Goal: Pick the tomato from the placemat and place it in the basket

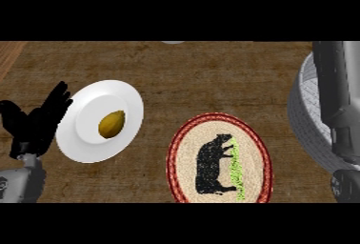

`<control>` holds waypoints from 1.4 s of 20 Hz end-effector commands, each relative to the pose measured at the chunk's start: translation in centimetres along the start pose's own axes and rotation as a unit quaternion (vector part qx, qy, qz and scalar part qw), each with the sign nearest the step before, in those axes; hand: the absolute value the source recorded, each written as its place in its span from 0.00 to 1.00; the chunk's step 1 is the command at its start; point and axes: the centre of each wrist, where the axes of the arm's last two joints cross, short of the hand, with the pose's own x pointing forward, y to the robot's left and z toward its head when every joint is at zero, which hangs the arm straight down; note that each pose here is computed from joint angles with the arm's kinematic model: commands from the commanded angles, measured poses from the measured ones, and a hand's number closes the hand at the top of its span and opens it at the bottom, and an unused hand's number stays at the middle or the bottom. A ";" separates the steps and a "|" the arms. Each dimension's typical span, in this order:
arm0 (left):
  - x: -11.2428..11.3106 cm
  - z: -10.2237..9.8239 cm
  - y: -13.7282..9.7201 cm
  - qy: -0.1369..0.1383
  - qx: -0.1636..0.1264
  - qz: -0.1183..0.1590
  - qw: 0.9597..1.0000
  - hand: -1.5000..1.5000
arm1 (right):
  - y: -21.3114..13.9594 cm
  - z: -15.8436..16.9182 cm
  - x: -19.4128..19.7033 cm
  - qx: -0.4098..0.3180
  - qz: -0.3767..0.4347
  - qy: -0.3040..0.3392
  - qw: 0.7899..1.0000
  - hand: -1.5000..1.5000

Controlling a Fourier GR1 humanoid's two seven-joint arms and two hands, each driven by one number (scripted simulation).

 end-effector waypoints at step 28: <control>-1.4 0.0 0.1 0.005 0.008 -0.002 1.000 0.50 | -6.0 -4.3 -13.1 -0.188 -0.234 0.190 0.935 0.00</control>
